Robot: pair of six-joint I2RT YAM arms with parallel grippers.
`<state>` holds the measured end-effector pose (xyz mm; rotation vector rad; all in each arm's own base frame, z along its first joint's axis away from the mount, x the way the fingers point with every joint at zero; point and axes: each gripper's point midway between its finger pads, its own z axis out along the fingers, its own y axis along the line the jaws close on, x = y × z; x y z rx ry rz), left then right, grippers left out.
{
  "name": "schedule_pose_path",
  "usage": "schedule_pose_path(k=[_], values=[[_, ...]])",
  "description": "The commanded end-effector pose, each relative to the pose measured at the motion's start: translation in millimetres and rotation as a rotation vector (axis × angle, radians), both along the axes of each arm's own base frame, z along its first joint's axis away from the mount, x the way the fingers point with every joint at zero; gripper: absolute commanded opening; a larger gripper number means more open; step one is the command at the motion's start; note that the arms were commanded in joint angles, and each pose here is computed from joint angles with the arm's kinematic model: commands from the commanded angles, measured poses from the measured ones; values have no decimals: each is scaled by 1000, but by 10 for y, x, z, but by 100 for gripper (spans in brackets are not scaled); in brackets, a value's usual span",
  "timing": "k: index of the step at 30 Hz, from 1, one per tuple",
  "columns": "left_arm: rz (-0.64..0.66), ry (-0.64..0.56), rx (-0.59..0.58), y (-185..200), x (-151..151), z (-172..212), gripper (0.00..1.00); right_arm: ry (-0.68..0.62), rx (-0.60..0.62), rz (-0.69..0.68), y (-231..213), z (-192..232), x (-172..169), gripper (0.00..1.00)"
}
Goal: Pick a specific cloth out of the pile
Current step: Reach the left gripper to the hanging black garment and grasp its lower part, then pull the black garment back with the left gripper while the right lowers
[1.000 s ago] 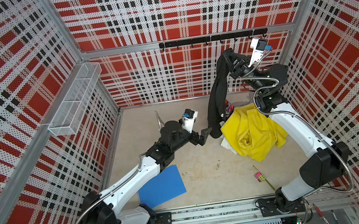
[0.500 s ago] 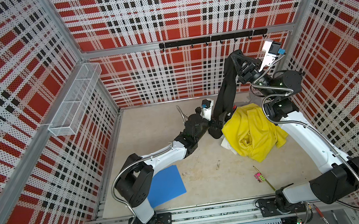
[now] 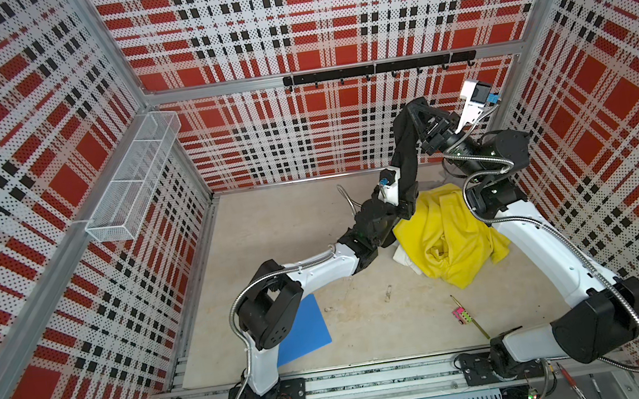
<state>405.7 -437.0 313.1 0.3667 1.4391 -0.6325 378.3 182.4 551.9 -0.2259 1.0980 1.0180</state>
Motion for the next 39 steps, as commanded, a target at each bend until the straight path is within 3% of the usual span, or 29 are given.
schedule_pose_path(k=[1,5,12,17,21,23,28,35,37,39], values=[[64,-33,-42,61,41,183,44,-75,31,-14,-85,225,-213,0],[34,-62,-1,114,-70,220,15,-30,26,-82,-167,136,-126,5],[-86,-85,90,427,-329,346,3,207,62,-368,-720,-294,302,28],[-146,-74,126,709,-415,449,2,341,59,-398,-950,-714,508,40],[-142,-74,168,862,-408,531,3,402,-17,-319,-796,-1063,546,76],[-125,-76,172,958,-366,594,3,410,-29,-306,-778,-1203,491,87],[-62,-101,156,1217,-232,809,4,423,-76,-288,-762,-1543,242,99],[21,-150,113,1507,-41,1115,4,536,-174,-266,-752,-2283,-104,97],[29,-162,108,1538,6,1181,4,596,-200,-277,-781,-2552,-176,89],[17,-170,95,1529,25,1249,3,669,-228,-277,-791,-2872,-233,73]])
